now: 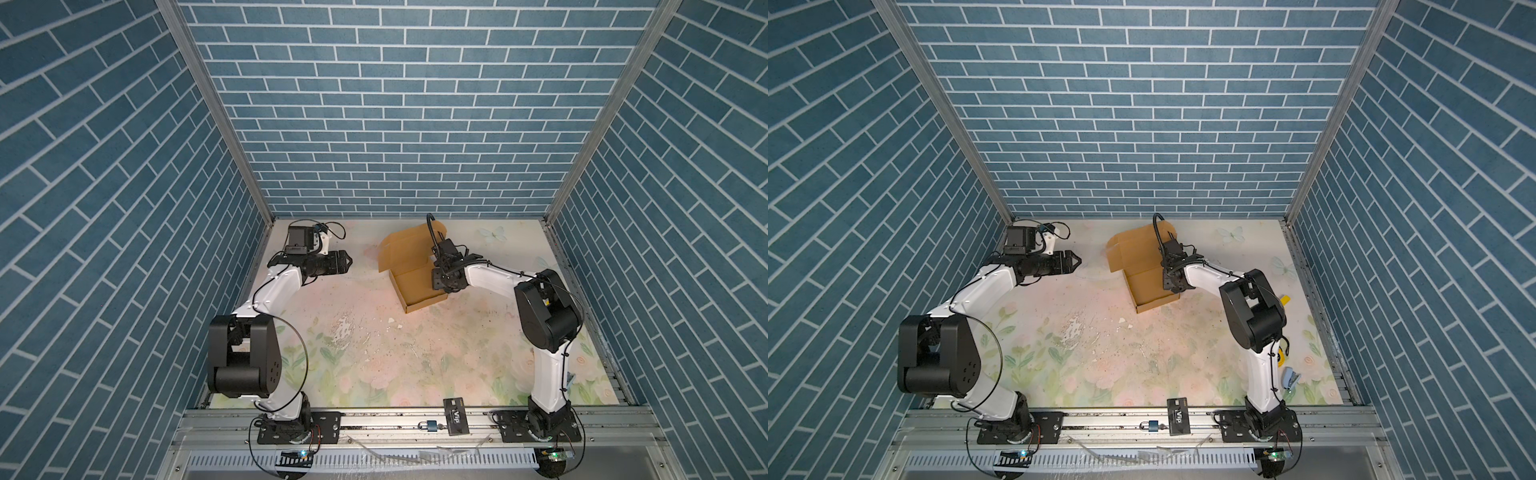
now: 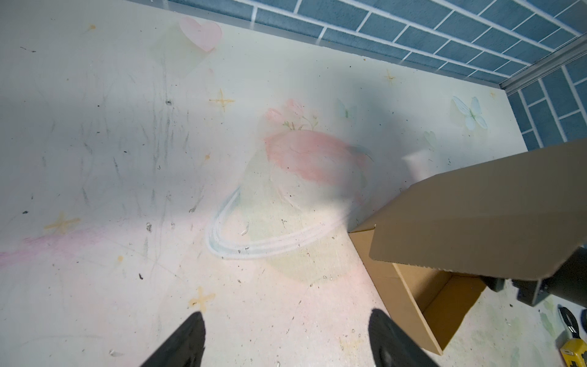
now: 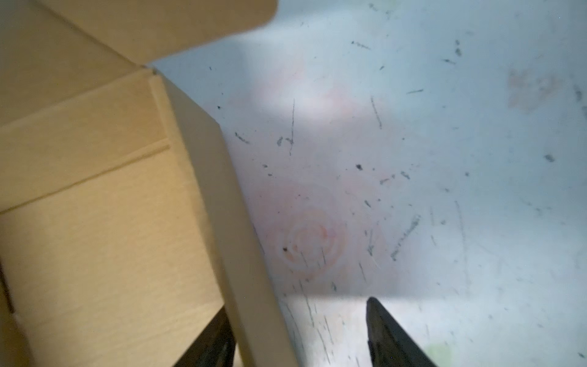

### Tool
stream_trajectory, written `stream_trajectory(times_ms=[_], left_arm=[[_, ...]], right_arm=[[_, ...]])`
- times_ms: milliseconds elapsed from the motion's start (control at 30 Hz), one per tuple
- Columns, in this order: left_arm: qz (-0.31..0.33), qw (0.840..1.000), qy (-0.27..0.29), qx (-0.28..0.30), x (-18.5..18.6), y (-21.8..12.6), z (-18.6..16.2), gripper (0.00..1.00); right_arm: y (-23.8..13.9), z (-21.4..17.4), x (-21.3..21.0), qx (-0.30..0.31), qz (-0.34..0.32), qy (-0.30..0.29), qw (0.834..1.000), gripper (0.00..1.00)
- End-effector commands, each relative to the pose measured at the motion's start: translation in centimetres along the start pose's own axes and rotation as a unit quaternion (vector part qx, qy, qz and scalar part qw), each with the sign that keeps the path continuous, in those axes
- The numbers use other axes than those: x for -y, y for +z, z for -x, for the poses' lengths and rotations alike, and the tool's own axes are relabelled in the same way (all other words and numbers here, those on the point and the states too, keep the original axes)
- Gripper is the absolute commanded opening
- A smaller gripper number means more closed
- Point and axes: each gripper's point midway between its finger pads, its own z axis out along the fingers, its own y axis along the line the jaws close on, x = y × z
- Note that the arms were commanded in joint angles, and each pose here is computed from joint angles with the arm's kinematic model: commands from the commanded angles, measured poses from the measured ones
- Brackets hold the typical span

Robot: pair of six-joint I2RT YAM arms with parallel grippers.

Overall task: Fold the paper box
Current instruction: 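Release the box and move the right gripper toward the yellow block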

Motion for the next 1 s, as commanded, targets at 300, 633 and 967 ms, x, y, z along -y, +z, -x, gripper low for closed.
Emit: stream_trajectory(times_ms=[300, 633, 967], left_arm=[[-0.02, 1.0, 0.018, 0.011, 0.8, -0.6, 0.0, 0.85], [-0.008, 1.0, 0.02, 0.011, 0.5, -0.8, 0.1, 0.87], [-0.023, 1.0, 0.018, 0.01, 1.1, -1.0, 0.2, 0.87]], right_arm=[[-7.2, 1.0, 7.8, 0.031, -0.046, 0.041, 0.998, 0.67], [-8.0, -0.4, 17.0, 0.002, -0.109, 0.109, 0.988, 0.66], [-8.6, -1.7, 24.2, -0.001, -0.146, 0.188, 0.971, 0.67]])
